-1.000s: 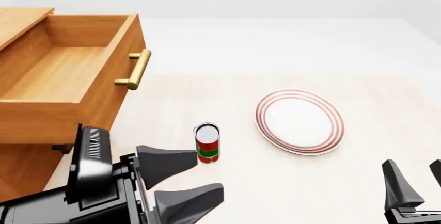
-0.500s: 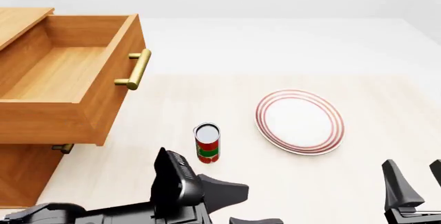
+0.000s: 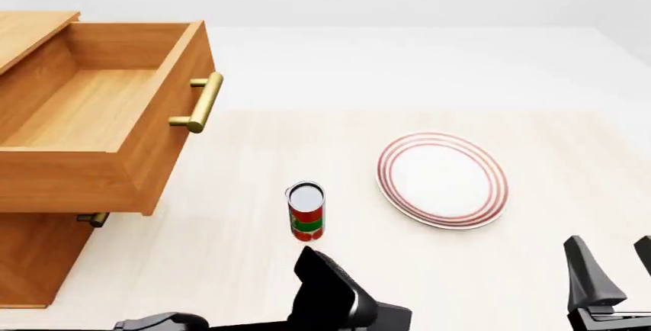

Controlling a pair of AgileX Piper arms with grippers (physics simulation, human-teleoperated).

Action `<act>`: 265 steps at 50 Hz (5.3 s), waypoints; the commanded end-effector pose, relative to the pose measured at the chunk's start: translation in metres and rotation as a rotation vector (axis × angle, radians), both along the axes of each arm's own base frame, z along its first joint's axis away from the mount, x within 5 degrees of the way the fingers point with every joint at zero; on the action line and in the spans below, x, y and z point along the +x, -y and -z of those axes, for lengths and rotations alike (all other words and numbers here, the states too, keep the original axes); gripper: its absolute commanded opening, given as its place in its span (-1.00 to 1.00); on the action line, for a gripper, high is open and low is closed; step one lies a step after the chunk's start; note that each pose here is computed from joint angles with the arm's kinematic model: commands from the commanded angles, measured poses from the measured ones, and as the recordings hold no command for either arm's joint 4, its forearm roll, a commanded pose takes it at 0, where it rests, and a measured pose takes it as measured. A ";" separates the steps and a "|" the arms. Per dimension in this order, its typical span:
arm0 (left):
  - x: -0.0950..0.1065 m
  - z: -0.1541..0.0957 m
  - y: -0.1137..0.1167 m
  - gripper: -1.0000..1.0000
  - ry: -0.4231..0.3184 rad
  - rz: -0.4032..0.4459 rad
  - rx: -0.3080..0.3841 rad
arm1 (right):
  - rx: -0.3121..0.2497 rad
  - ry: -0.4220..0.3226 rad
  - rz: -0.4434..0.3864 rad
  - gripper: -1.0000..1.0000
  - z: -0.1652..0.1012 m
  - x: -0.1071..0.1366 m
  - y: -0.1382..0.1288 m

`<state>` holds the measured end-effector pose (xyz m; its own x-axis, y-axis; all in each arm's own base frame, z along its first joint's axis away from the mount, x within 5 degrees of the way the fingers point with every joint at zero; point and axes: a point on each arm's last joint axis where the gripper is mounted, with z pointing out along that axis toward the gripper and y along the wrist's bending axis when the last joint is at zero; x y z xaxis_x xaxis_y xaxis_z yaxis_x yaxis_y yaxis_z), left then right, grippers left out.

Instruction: Put the bowl in the top drawer of the cabinet.

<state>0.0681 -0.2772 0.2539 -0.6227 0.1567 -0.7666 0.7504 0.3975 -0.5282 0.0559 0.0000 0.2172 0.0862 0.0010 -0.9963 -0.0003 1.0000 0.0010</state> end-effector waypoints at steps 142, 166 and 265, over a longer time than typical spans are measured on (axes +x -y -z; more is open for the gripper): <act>0.021 0.123 0.075 1.00 -0.308 -0.145 0.188 | 0.000 0.000 0.000 1.00 0.000 0.000 0.000; 0.018 0.135 0.085 1.00 -0.315 -0.136 0.206 | 0.000 0.000 0.000 1.00 0.000 0.000 0.000; 0.062 -0.009 0.005 -1.00 -0.211 -0.272 0.089 | 0.000 0.000 0.000 1.00 0.000 0.000 0.000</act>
